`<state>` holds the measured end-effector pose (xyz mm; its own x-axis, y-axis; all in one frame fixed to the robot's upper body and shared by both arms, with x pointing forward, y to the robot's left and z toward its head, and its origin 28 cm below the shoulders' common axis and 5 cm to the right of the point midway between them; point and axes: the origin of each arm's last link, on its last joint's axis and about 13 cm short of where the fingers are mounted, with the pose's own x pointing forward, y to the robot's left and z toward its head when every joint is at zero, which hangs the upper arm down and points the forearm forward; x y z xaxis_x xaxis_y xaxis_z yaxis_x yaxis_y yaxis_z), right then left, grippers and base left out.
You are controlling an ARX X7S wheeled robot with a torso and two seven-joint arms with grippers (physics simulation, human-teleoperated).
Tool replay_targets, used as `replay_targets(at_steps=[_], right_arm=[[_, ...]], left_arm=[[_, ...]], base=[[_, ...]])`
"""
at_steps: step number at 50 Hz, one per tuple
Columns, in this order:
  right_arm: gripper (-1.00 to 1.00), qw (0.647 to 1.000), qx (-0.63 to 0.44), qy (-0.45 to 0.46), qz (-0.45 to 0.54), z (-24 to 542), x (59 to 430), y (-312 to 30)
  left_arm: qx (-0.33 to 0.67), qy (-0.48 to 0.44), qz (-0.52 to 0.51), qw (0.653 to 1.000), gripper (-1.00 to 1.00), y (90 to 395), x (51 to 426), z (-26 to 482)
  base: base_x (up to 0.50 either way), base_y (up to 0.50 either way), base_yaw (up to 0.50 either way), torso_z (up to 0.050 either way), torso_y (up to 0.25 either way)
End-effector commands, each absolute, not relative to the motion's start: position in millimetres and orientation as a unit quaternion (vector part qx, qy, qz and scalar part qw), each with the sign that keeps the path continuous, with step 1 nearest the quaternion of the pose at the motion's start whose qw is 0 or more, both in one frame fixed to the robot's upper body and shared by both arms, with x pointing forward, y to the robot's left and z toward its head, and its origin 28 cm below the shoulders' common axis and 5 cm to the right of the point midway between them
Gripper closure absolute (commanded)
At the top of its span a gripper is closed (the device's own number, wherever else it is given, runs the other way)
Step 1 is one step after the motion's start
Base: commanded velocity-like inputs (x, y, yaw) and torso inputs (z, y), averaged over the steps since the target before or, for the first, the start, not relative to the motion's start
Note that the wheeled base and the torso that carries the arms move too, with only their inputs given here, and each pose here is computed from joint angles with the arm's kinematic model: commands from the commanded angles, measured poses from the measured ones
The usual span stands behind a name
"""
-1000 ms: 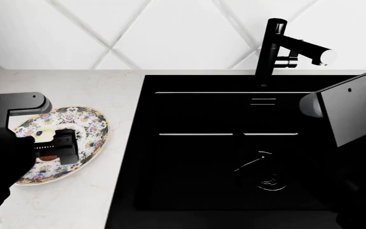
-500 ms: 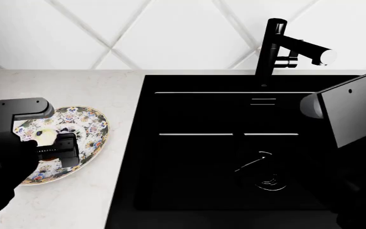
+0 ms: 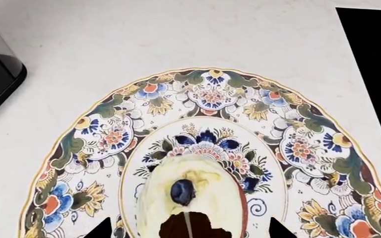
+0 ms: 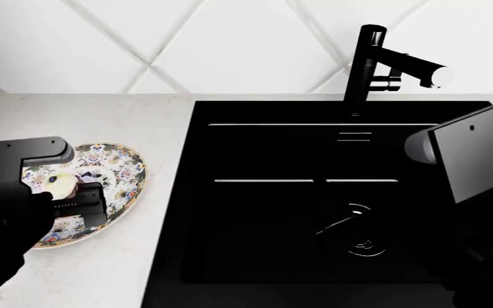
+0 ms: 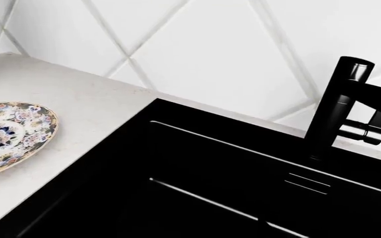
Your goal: Move the dessert items from the plate to the tray.
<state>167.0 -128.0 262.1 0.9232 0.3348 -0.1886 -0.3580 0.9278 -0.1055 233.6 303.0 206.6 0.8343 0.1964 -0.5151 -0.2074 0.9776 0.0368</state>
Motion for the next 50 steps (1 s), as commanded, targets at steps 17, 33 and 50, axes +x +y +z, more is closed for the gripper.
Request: replay_targets(at_steps=[17,33,50], right_arm=[[-1.00,0.978,-0.067,0.084,0.179,260.2,167.3,-127.2],[-1.00,0.979,-0.072,0.077,0.176,263.1,166.2,-127.6],[-1.00,0.983,-0.071,0.063,0.158,263.3,166.0,-130.0]], left_arm=[[-0.022,0.281,0.100,0.954,-1.00,304.4,241.5,194.4],[-0.021,0.229,0.113,0.967,1.00,303.5,232.1,219.1],[-0.009,0.185,0.108,0.977,1.00,299.7,209.1,253.6]], base=[[0.00,0.00,0.00,0.000,0.000],[0.00,0.00,0.00,0.000,0.000],[-0.16,0.00,0.00,0.000,0.001]])
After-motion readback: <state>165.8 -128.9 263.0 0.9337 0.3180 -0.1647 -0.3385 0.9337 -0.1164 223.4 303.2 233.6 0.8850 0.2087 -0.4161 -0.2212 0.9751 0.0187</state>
